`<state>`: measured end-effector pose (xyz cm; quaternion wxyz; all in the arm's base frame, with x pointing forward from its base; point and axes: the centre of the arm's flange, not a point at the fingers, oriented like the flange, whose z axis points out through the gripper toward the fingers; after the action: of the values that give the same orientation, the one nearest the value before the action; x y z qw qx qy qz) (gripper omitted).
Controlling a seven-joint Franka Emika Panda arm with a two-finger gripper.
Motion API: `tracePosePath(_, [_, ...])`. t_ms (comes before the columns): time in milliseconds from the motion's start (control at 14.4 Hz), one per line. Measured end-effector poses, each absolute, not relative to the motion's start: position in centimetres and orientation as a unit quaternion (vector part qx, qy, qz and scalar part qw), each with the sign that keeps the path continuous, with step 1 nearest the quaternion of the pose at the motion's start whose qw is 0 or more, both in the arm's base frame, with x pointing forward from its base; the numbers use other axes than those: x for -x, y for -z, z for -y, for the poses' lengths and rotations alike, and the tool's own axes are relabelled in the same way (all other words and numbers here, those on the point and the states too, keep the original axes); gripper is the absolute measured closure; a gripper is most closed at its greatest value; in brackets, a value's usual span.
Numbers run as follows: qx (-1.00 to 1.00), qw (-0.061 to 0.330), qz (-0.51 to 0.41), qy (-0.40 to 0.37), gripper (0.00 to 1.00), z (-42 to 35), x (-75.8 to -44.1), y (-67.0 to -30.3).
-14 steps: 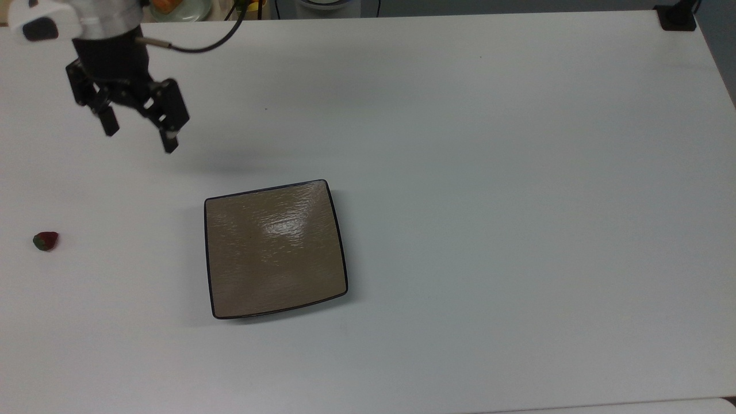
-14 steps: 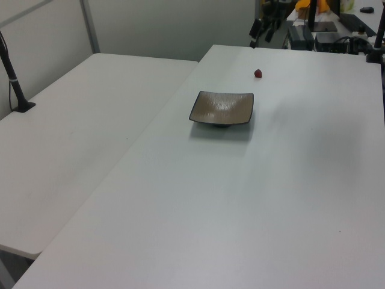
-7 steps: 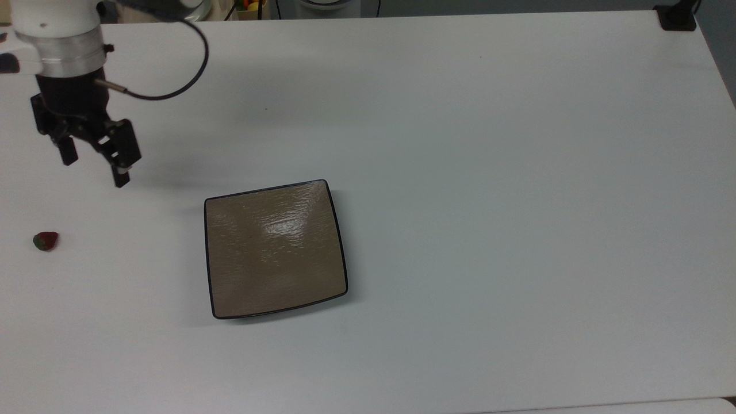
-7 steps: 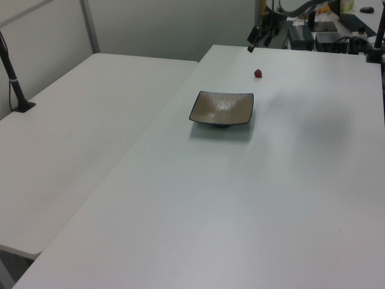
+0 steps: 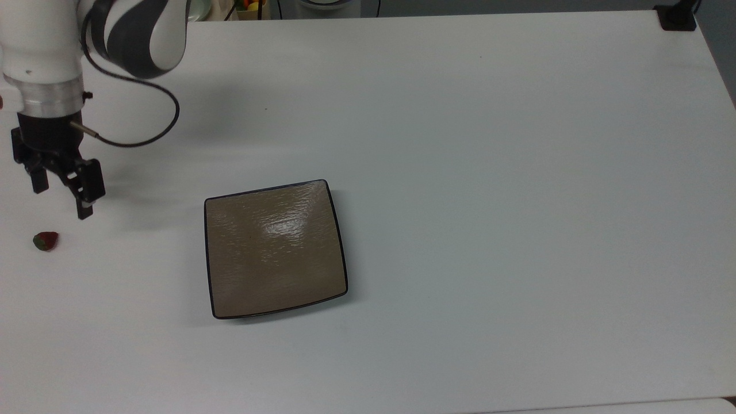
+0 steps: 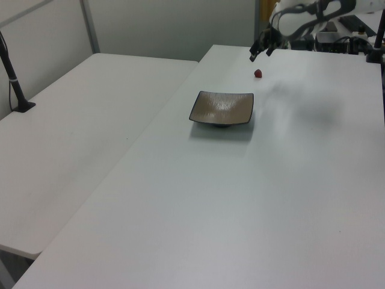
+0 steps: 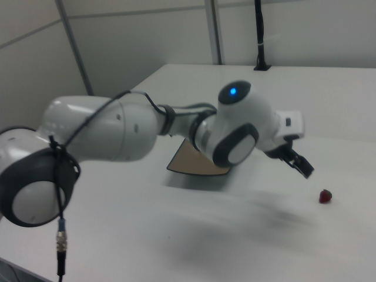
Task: Strawberries on a ceramic plate
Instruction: 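Move the open gripper over the red strawberry and lower it, then close the gripper on the red strawberry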
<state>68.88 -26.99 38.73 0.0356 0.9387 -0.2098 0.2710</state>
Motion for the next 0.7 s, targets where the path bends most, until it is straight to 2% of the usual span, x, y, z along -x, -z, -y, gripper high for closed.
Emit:
tracePosePath(488, [-0.922,0.062,0.217,-0.316,0.00,29.4,-69.6,-31.4])
tracePosePath(696, [-0.920,0.068,0.218,-0.318,0.00,30.3,-70.1,-30.4])
